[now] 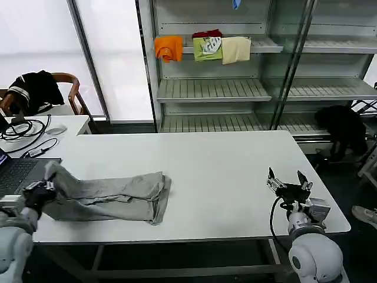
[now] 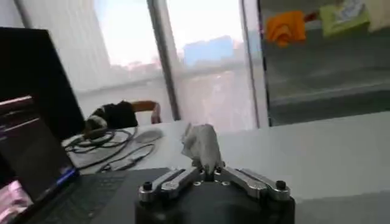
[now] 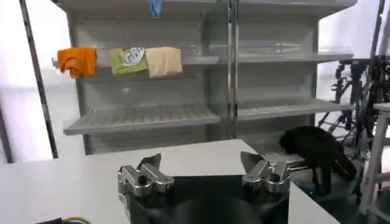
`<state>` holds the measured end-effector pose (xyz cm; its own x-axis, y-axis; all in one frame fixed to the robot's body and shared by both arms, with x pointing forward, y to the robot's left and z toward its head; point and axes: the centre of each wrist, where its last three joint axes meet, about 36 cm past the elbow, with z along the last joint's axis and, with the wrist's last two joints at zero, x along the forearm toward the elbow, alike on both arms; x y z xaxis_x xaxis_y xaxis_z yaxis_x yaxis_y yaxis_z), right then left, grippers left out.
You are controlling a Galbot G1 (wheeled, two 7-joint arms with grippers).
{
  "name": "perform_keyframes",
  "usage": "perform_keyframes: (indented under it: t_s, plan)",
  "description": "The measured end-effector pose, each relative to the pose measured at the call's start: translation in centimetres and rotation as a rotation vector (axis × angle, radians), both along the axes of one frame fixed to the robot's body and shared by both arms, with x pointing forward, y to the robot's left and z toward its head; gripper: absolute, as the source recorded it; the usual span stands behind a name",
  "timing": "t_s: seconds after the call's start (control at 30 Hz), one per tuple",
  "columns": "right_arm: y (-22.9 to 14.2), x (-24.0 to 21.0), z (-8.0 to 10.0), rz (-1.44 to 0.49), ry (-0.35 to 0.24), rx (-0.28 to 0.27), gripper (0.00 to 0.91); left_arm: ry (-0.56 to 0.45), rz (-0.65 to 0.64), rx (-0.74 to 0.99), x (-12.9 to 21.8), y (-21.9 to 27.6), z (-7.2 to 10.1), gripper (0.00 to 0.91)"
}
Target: Fold and organize the clothes.
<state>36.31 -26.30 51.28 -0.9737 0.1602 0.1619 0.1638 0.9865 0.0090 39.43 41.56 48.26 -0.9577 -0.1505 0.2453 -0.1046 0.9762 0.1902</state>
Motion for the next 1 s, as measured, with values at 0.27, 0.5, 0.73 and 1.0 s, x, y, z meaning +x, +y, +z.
perform_keyframes:
  t_s: [0.27, 0.5, 0.73, 1.0]
  plan:
    - [-0.4, -0.3, -0.9, -0.020, 0.022, 0.002, 0.907, 0.007, -0.115, -0.006, -0.1, -7.6, -0.6, 0.000]
    - [-0.2, -0.6, -1.4, -0.026, 0.034, 0.005, 0.907, 0.014, -0.197, -0.014, -0.2, -12.7, -0.6, 0.000]
    - [-0.1, -1.0, -1.7, -0.032, 0.040, 0.007, 0.907, 0.033, -0.271, -0.026, 0.3, -16.2, -1.0, 0.000]
    - [0.1, -1.3, -2.2, -0.036, 0.048, 0.007, 0.907, 0.063, -0.329, -0.043, 1.1, -19.0, -1.9, 0.000]
